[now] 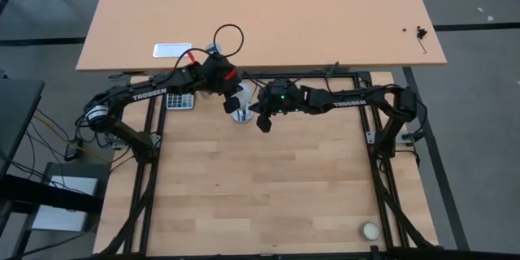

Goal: Screw lightbulb
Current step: Insert the white lightbulb on the silver lamp

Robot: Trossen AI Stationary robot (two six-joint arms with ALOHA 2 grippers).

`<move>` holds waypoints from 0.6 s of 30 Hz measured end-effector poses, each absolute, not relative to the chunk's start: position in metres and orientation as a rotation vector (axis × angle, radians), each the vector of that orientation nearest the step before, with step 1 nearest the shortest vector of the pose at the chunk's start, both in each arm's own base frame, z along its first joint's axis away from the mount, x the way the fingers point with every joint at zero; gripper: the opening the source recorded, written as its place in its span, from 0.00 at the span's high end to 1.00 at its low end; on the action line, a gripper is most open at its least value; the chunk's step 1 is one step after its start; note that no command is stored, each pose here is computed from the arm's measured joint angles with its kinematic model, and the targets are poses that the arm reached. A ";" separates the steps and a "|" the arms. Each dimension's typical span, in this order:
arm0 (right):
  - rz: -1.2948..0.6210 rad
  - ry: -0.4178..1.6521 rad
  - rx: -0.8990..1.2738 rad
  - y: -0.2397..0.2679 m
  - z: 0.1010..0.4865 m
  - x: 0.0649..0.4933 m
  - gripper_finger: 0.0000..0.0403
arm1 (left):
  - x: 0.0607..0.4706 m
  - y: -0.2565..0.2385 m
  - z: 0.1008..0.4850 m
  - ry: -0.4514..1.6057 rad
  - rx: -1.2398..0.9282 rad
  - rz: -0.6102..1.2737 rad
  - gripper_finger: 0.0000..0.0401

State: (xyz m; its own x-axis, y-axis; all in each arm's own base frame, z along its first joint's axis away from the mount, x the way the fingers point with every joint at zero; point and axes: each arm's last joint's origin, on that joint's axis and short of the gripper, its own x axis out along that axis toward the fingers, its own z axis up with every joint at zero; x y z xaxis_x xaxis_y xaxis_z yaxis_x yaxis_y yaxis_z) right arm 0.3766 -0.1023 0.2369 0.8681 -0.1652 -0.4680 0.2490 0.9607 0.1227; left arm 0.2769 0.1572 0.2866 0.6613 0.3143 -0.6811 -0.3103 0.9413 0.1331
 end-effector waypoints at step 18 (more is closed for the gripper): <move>-0.234 0.481 0.188 -0.106 0.243 0.370 0.98 | 0.255 0.145 0.306 0.781 0.013 0.341 1.00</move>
